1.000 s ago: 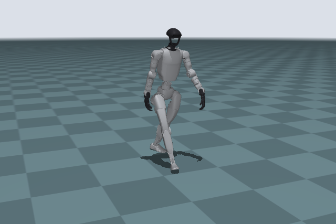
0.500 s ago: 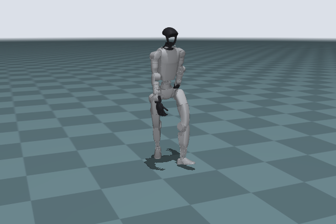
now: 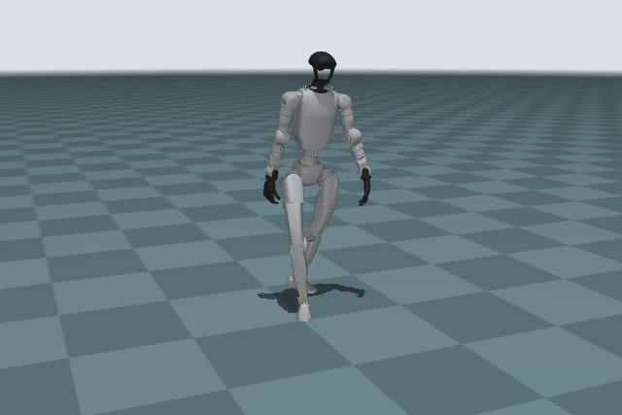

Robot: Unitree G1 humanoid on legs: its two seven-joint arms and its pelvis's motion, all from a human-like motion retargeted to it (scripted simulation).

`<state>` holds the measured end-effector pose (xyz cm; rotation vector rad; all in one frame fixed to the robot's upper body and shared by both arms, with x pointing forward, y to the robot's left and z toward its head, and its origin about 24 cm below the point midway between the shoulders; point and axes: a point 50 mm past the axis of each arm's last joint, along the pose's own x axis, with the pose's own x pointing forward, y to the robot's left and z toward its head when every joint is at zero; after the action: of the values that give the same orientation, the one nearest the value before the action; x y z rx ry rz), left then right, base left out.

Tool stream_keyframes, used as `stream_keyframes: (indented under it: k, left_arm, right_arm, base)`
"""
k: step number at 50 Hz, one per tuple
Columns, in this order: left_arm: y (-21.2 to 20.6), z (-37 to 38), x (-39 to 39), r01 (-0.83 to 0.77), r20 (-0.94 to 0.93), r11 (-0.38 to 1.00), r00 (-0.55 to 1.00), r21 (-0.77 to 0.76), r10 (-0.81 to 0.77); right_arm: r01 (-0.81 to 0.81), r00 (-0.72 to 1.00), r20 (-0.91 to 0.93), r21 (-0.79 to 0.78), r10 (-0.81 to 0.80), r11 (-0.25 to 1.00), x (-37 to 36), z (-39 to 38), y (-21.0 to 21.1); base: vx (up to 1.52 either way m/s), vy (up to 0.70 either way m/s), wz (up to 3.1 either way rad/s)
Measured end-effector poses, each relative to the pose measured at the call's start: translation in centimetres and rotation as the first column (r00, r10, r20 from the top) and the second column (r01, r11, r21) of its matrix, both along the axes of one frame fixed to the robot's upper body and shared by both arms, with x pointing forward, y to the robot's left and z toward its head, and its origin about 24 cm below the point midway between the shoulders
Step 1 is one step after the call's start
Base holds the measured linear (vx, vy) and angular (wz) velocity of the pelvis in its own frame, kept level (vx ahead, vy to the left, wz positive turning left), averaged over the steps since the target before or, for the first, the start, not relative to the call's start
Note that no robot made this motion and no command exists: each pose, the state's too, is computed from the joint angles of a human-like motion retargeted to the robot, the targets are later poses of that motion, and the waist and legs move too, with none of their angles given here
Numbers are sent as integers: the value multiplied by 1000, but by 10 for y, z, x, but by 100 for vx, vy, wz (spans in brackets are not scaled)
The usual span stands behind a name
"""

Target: Walk run

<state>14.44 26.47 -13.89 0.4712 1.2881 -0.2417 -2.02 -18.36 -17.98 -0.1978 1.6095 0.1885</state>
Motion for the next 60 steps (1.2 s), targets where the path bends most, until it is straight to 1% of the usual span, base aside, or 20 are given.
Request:
stream_keyframes:
  k: [5,8,10,13,16,19,23,27,31,33,35,38,40,42,46,49,52,55,58,60]
  left_arm:
    - [12,28,52,83,237,988,965,133,-113]
    - [0,17,36,63,274,990,957,124,-95]
    - [-8,0,4,39,203,996,978,81,-55]
    - [-25,-25,-62,-13,-47,1000,999,18,14]
    - [-32,-33,-122,-74,-327,997,942,-4,69]
    - [-39,-31,-168,-156,-504,988,854,-15,127]
    - [-50,-24,-223,-315,-615,948,741,40,272]
    - [-59,-14,-261,-443,-681,889,615,118,397]
    - [-65,-10,-270,-457,-745,884,555,98,370]
    - [-64,-10,-270,-427,-760,901,558,80,332]
    - [-62,-11,-268,-369,-759,927,583,72,291]
    - [-61,-18,-249,-281,-717,959,662,33,219]
    - [-57,-24,-225,-258,-664,966,720,10,199]
    - [-42,-28,-194,-238,-584,971,786,17,202]
    - [-18,-28,-108,-188,-321,979,925,80,204]
    - [-2,-15,-44,-122,-109,987,985,101,133]
    - [12,9,15,-34,74,994,997,104,26]
    - [24,41,65,49,243,989,967,143,-82]
    - [21,64,99,121,373,976,910,181,-182]
    - [12,66,104,144,416,972,884,188,-212]
  right_arm:
    - [163,984,-84,44,-159,986,-15,1,10]
    - [262,961,-102,46,-257,964,-16,1,17]
    - [315,947,-83,47,-311,948,-10,0,23]
    - [344,939,7,51,-345,938,7,-2,26]
    - [315,940,122,48,-318,948,37,-2,25]
    - [232,943,232,55,-238,971,74,0,25]
    - [81,923,368,99,-112,992,127,10,14]
    - [41,873,479,112,-90,993,179,29,0]
    - [64,788,604,108,-117,992,216,49,-15]
    - [72,793,596,111,-125,991,214,48,-13]
    - [83,840,527,119,-134,989,194,37,-9]
    - [92,909,394,133,-138,987,148,18,1]
    - [88,935,331,136,-129,987,122,9,16]
    - [89,958,260,135,-122,987,102,5,20]
    - [57,987,139,137,-77,989,69,0,25]
    - [63,995,65,134,-72,989,42,-2,25]
    - [121,993,-16,129,-120,984,13,-2,26]
    - [220,973,-101,137,-207,966,-10,0,32]
    - [333,934,-184,149,-305,931,-29,2,36]
    - [389,908,-226,142,-353,910,-42,5,34]
  base:
    - [123,-45,60]
    - [137,-40,1]
    - [133,-35,69]
    - [147,-48,-7]
    - [103,-39,-30]
    - [92,-26,-34]
    - [101,-27,-61]
    - [113,-16,-75]
    - [106,-3,-48]
    - [105,2,-39]
    - [174,10,-34]
    - [149,5,-87]
    - [119,0,-11]
    - [128,3,-13]
    - [84,-1,39]
    - [79,-5,140]
    - [129,-27,147]
    - [107,-37,98]
    - [109,-38,95]
    - [122,-41,57]
